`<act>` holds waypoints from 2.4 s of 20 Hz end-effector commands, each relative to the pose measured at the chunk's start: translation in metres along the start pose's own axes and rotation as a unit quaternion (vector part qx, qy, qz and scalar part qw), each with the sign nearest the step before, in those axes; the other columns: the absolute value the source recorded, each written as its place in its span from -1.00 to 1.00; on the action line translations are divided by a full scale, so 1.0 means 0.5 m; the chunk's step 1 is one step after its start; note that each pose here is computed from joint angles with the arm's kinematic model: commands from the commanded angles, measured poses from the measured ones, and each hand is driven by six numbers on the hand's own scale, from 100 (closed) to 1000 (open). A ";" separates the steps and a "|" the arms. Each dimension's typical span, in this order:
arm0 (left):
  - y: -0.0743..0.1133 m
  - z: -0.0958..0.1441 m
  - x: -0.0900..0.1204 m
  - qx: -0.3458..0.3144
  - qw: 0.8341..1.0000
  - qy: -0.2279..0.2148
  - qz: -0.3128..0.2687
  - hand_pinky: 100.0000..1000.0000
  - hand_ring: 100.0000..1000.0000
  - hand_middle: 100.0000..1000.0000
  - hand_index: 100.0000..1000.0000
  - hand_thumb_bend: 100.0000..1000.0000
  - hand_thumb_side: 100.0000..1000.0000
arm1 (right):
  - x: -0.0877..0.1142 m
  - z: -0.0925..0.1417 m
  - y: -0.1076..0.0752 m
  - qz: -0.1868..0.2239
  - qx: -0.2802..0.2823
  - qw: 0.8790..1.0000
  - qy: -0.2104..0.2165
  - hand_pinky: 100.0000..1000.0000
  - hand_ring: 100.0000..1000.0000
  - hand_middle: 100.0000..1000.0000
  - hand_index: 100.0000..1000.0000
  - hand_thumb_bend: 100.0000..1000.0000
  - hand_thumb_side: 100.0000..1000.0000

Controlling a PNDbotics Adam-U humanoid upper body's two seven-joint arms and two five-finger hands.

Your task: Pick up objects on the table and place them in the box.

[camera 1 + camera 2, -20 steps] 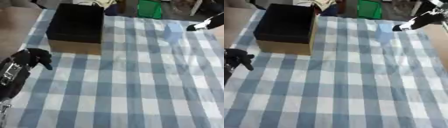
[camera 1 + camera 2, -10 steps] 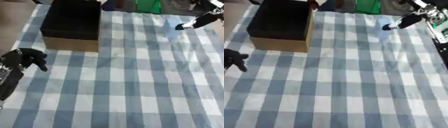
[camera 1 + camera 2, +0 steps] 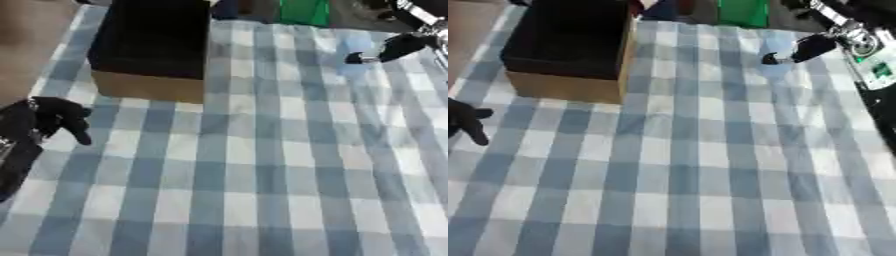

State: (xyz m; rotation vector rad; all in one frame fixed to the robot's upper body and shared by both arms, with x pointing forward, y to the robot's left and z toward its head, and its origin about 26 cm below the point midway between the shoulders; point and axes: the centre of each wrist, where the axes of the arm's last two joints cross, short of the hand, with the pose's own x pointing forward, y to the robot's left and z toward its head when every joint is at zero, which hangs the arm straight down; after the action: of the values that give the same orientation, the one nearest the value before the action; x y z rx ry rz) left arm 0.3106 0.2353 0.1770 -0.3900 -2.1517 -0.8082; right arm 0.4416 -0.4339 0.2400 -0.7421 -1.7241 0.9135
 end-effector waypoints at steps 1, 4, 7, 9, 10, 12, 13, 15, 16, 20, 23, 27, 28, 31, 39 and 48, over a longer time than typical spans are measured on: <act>0.006 -0.006 0.019 -0.011 1.000 -0.013 -0.015 0.77 -0.05 -0.01 0.43 -0.80 0.70 | -0.007 0.009 -0.033 0.009 -0.020 1.000 0.010 0.77 0.91 0.75 0.92 0.42 -0.82; 0.006 -0.007 0.019 -0.013 1.000 -0.014 -0.015 0.78 -0.05 -0.01 0.43 -0.80 0.70 | -0.017 0.013 -0.029 0.006 -0.021 1.000 0.020 0.77 0.91 0.73 0.91 0.41 -0.82; 0.005 -0.008 0.020 -0.015 1.000 -0.015 -0.015 0.77 -0.05 -0.01 0.43 -0.80 0.70 | -0.026 0.017 -0.024 0.004 -0.022 0.999 0.029 0.77 0.91 0.72 0.91 0.40 -0.80; 0.005 -0.008 0.020 -0.016 1.000 -0.015 -0.015 0.77 -0.05 -0.01 0.43 -0.80 0.70 | -0.032 0.018 -0.019 0.002 -0.021 0.999 0.034 0.76 0.92 0.71 0.91 0.39 -0.80; 0.004 -0.008 0.020 -0.016 1.000 -0.015 -0.015 0.77 -0.05 -0.01 0.43 -0.80 0.70 | -0.034 0.019 -0.017 0.002 -0.020 0.999 0.036 0.76 0.92 0.71 0.91 0.39 -0.79; 0.004 -0.009 0.020 -0.017 1.000 -0.015 -0.015 0.77 -0.05 -0.01 0.43 -0.80 0.70 | -0.037 0.019 -0.013 0.001 -0.019 0.999 0.038 0.77 0.92 0.71 0.91 0.38 -0.78; 0.004 -0.009 0.020 -0.017 1.000 -0.015 -0.015 0.77 -0.05 -0.01 0.43 -0.80 0.70 | -0.038 0.019 -0.011 0.002 -0.018 0.999 0.040 0.77 0.92 0.71 0.91 0.37 -0.77; 0.003 -0.009 0.019 -0.018 1.000 -0.015 -0.015 0.77 -0.05 -0.01 0.43 -0.80 0.70 | -0.040 0.019 -0.008 0.002 -0.015 0.999 0.042 0.77 0.92 0.71 0.91 0.36 -0.77; 0.003 -0.009 0.019 -0.018 1.000 -0.015 -0.015 0.77 -0.05 -0.01 0.43 -0.80 0.71 | -0.041 0.019 -0.007 0.003 -0.014 0.999 0.043 0.77 0.92 0.70 0.91 0.35 -0.75; 0.003 -0.010 0.019 -0.019 1.000 -0.015 -0.015 0.78 -0.05 -0.01 0.43 -0.80 0.71 | -0.045 0.020 0.002 0.003 -0.006 0.999 0.049 0.77 0.92 0.68 0.90 0.35 -0.72; 0.002 -0.011 0.019 -0.021 1.000 -0.016 -0.015 0.77 -0.05 -0.01 0.43 -0.80 0.71 | -0.048 0.020 0.009 0.004 0.001 0.999 0.053 0.77 0.92 0.68 0.89 0.33 -0.71; 0.001 -0.011 0.019 -0.021 1.000 -0.016 -0.014 0.77 -0.05 -0.01 0.43 -0.80 0.71 | -0.050 0.019 0.014 0.006 0.005 0.998 0.055 0.77 0.92 0.67 0.89 0.28 -0.67; 0.001 -0.011 0.019 -0.022 1.000 -0.016 -0.014 0.77 -0.05 -0.01 0.43 -0.80 0.71 | -0.050 0.019 0.014 0.007 0.005 0.998 0.056 0.77 0.92 0.67 0.88 0.28 -0.67; 0.001 -0.011 0.018 -0.022 1.000 -0.016 -0.014 0.77 -0.05 -0.01 0.43 -0.80 0.71 | -0.050 0.019 0.015 0.009 0.004 0.998 0.057 0.77 0.91 0.66 0.88 0.22 -0.61; 0.001 -0.011 0.019 -0.022 0.999 -0.017 -0.021 0.77 -0.05 -0.01 0.43 -0.82 0.71 | -0.053 0.019 0.022 0.017 0.004 0.998 0.068 0.77 0.91 0.64 0.86 0.15 -0.55; -0.001 -0.012 0.018 -0.022 0.999 -0.017 -0.026 0.77 -0.05 -0.01 0.43 -0.82 0.71 | -0.049 0.016 0.022 0.020 -0.003 0.998 0.064 0.75 0.91 0.64 0.85 0.16 -0.58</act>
State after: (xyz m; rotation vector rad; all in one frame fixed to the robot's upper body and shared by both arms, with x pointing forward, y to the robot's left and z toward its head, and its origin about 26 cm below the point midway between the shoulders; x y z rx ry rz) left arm 0.3106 0.2313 0.1788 -0.3853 -2.1618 -0.8570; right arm 0.4443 -0.4433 0.2035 -0.7830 -1.5922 0.8785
